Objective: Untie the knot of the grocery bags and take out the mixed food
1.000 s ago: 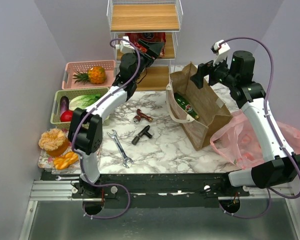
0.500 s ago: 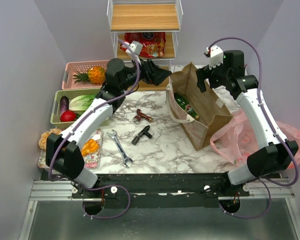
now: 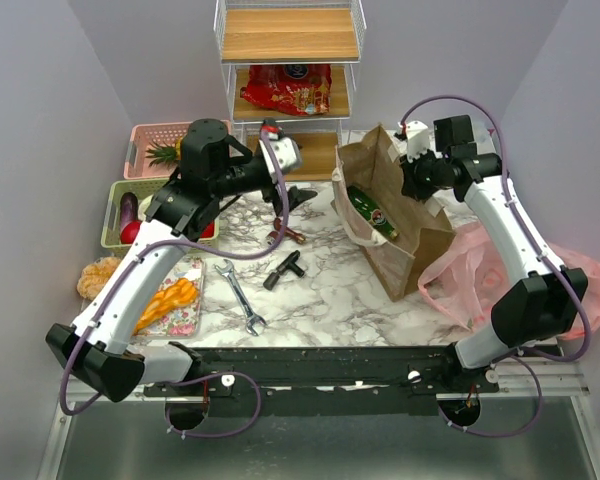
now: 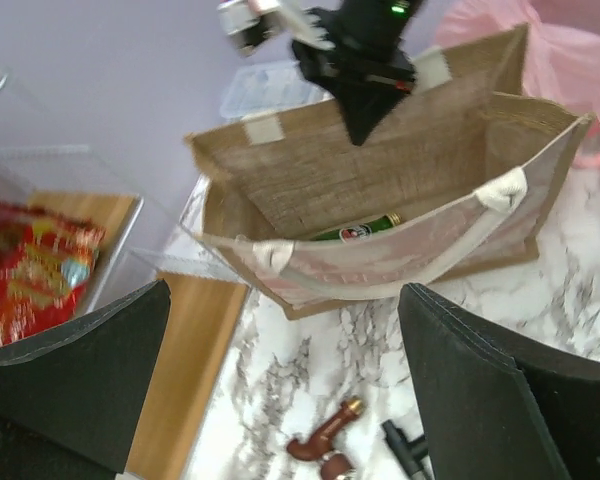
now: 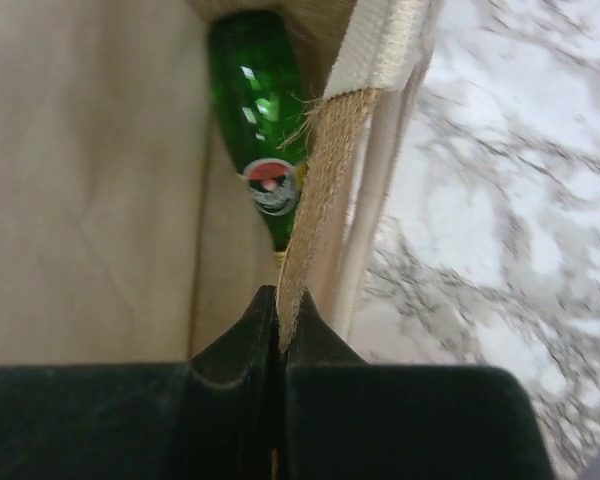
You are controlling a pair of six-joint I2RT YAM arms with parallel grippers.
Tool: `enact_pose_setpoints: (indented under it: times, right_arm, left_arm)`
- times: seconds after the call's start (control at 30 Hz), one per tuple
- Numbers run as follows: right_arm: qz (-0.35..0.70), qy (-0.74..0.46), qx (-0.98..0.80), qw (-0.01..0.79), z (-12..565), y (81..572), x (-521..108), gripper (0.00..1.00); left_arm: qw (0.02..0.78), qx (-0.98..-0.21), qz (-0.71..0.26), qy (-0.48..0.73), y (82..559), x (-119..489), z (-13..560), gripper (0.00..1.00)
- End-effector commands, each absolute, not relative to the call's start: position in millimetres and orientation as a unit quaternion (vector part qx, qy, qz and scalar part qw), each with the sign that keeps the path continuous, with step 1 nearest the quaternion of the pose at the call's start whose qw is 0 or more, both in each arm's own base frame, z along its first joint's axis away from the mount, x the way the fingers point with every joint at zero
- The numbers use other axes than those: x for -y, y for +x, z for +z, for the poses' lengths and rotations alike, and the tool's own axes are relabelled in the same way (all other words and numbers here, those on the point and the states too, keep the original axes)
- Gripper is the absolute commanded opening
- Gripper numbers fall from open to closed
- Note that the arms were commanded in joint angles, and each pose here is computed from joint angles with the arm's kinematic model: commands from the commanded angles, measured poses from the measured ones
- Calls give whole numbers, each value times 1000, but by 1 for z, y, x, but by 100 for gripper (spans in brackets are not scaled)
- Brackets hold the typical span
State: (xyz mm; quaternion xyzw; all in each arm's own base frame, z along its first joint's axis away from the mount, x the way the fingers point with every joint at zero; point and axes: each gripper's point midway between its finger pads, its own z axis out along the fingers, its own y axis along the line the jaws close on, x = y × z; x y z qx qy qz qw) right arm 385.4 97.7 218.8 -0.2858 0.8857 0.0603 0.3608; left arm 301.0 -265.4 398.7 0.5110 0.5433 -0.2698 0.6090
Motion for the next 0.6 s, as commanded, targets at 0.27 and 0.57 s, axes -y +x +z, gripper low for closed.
enact_pose_setpoints:
  times: [0.27, 0.57]
  right_arm:
    - [252, -412, -745, 461, 292, 359, -185, 1]
    - [263, -458, -685, 501, 309, 340, -193, 1]
  left_arm:
    - [525, -435, -189, 707, 276, 343, 314, 81]
    - [422, -394, -217, 787, 218, 372, 208, 62]
